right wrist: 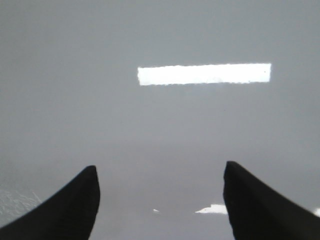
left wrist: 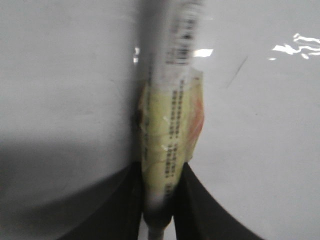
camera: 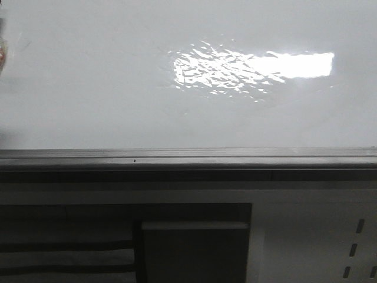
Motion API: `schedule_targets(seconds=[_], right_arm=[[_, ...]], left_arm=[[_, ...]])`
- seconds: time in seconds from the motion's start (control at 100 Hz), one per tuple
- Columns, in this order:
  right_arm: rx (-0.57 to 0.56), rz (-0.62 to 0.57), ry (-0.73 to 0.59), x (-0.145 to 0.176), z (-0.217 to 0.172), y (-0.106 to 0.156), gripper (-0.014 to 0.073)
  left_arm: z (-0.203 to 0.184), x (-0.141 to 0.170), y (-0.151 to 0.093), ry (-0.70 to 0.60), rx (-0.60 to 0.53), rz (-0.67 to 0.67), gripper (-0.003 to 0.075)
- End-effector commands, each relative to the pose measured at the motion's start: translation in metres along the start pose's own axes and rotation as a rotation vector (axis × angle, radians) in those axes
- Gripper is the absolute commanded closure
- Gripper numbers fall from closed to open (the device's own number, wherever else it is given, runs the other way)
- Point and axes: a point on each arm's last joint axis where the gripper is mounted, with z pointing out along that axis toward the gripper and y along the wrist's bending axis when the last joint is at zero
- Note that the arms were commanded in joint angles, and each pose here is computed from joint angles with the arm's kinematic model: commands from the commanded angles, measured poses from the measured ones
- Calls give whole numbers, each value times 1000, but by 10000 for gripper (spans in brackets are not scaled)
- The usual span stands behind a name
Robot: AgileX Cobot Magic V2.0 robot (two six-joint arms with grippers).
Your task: Write number 4 on whiteboard
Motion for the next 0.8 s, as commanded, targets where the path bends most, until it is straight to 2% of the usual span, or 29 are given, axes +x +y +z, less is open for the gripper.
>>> schedule_targets(seconds=[0.0, 0.11, 0.18, 0.33, 0.43, 0.54, 0.64, 0.79], right_arm=[[8, 1, -86, -14, 1, -1, 126], [3, 9, -61, -16, 2, 0, 126], [-9, 28, 1, -18, 4, 1, 126], [-44, 55, 203, -24, 19, 4, 126], [-124, -4, 346, -27, 36, 10, 126], [-297, -67, 476, -27, 58, 23, 126], [-510, -139, 550, -24, 79, 37, 126], [-817, -215, 533, -21, 104, 57, 126]], left_arm=[[-4, -17, -3, -106, 2, -6, 739], [-9, -21, -5, -71, 19, 8, 741], [-19, -29, -11, -27, 48, 62, 741], [-47, -50, -35, 64, 164, 282, 741], [-62, -60, -52, 100, 246, 420, 741], [-74, -64, -70, 115, 323, 541, 741], [-81, -62, -83, 129, 385, 625, 741], [-87, -56, -100, 132, 461, 732, 741]])
